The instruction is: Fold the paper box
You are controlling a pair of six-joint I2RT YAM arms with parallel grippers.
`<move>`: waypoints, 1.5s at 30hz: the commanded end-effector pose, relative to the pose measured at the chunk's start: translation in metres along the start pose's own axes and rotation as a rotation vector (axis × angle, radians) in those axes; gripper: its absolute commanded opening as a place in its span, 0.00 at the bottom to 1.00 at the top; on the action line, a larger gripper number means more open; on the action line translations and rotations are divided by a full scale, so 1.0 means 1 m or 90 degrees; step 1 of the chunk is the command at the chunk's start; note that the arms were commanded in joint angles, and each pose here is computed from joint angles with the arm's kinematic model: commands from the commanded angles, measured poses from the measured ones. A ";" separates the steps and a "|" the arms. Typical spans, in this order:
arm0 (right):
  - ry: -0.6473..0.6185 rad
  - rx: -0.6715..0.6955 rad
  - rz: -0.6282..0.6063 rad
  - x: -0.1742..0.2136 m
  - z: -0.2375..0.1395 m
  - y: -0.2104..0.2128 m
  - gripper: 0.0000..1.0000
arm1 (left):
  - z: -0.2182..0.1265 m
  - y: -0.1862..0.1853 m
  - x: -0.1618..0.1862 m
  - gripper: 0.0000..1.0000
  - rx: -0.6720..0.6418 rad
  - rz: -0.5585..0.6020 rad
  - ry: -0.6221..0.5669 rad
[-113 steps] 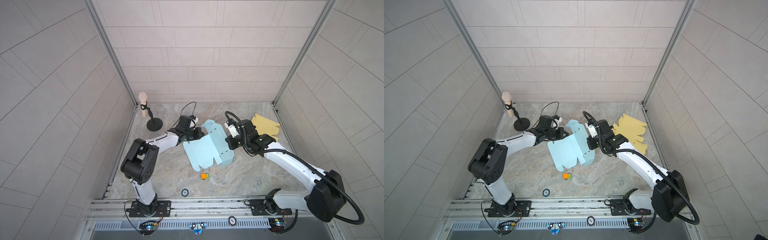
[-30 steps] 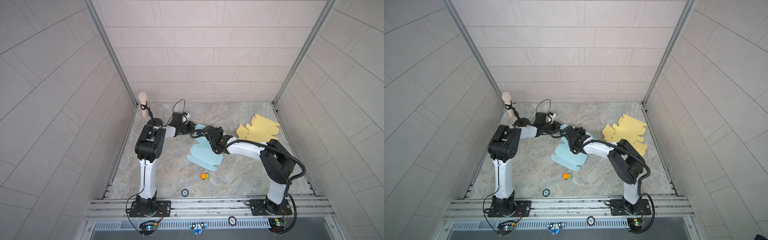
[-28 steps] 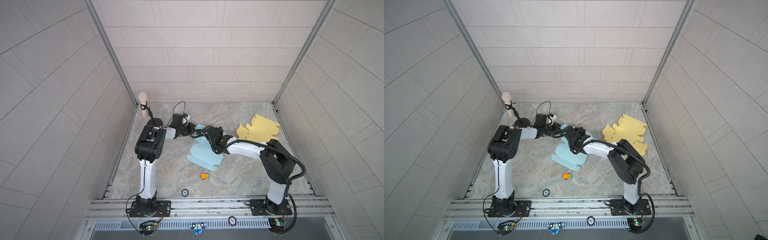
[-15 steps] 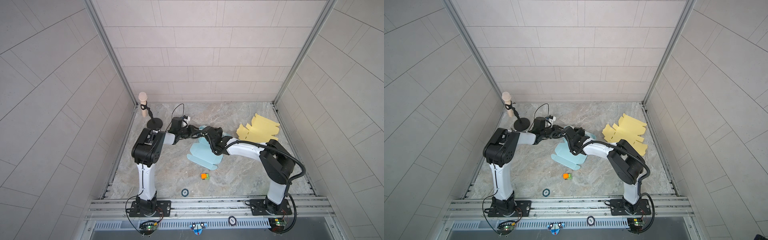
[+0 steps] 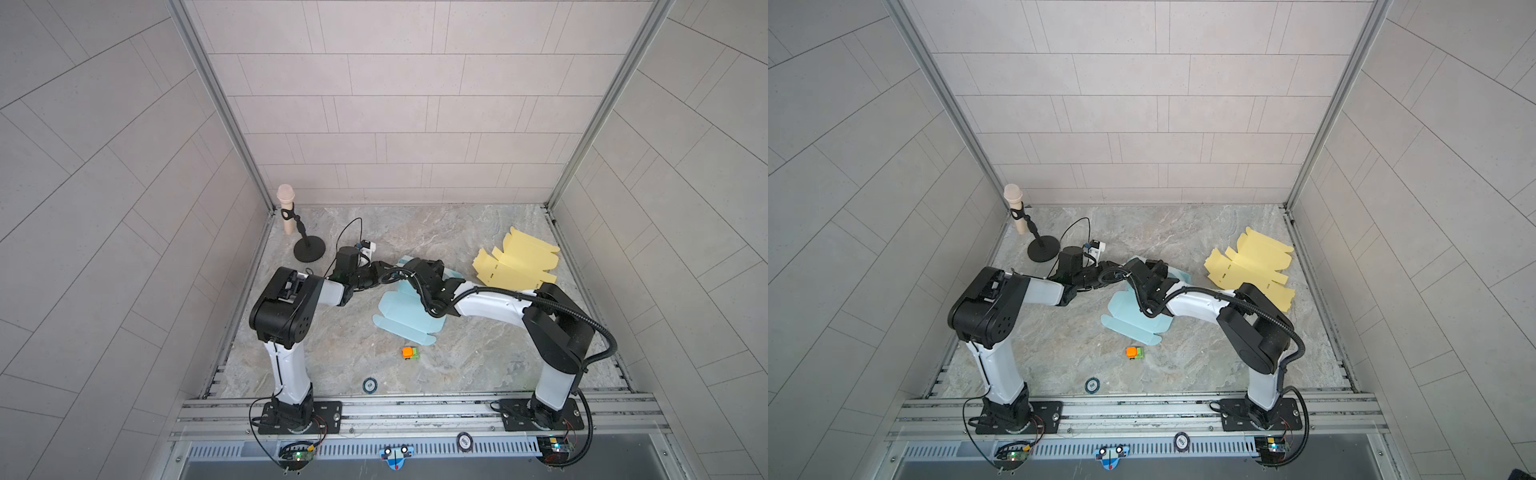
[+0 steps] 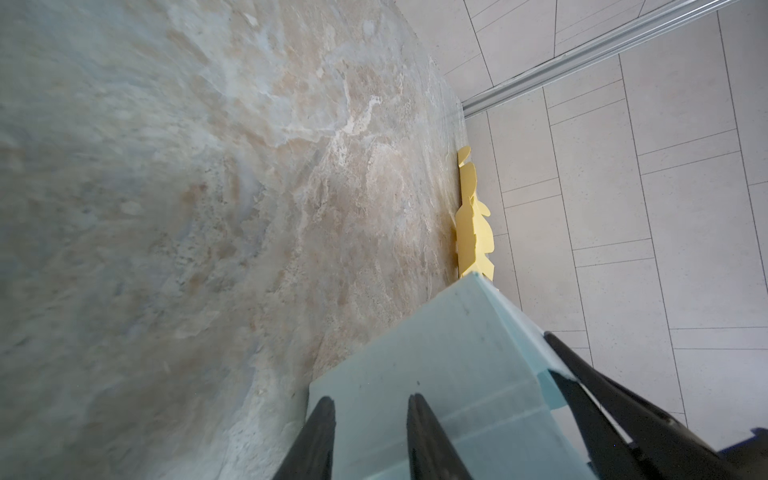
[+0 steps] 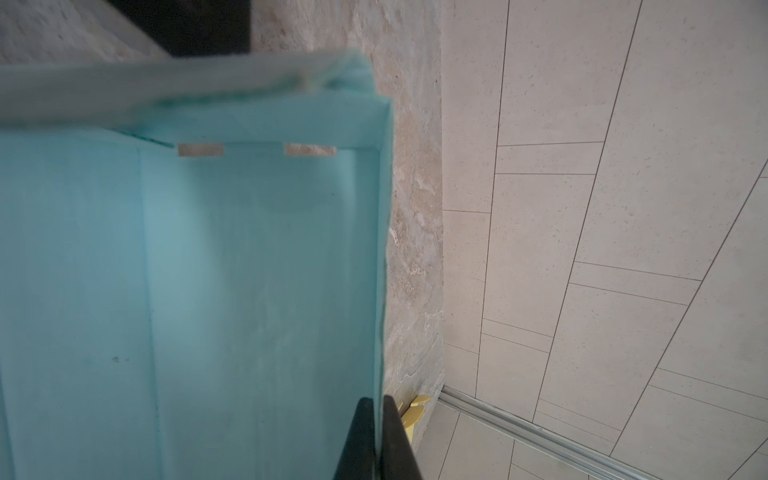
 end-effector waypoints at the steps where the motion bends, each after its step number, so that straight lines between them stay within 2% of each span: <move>1: -0.018 0.004 0.012 -0.004 -0.010 -0.009 0.00 | -0.005 -0.014 -0.003 0.34 0.032 0.045 -0.025; 9: -0.016 -0.004 0.001 -0.003 -0.009 -0.002 0.00 | -0.011 -0.017 0.001 0.39 0.034 0.074 -0.034; 18: -0.022 -0.011 -0.002 -0.004 -0.009 0.001 0.00 | -0.009 -0.013 0.006 0.53 0.025 0.114 -0.018; 34: -0.032 -0.027 -0.002 -0.006 -0.013 0.006 0.00 | -0.008 -0.022 0.003 0.57 0.072 0.168 -0.044; 45: -0.037 0.007 -0.024 -0.007 -0.019 0.014 0.00 | -0.013 -0.012 0.012 0.56 0.013 0.201 -0.029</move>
Point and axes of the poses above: each gripper's point midway between its finger pads, its own z axis out along the fingers, its own y axis along the line the jaws close on, x = y × z, the point moved 4 cm from there along -z, back along the fingers, and after that the axes turned 8 degrees about z, right-handed, at the moved point
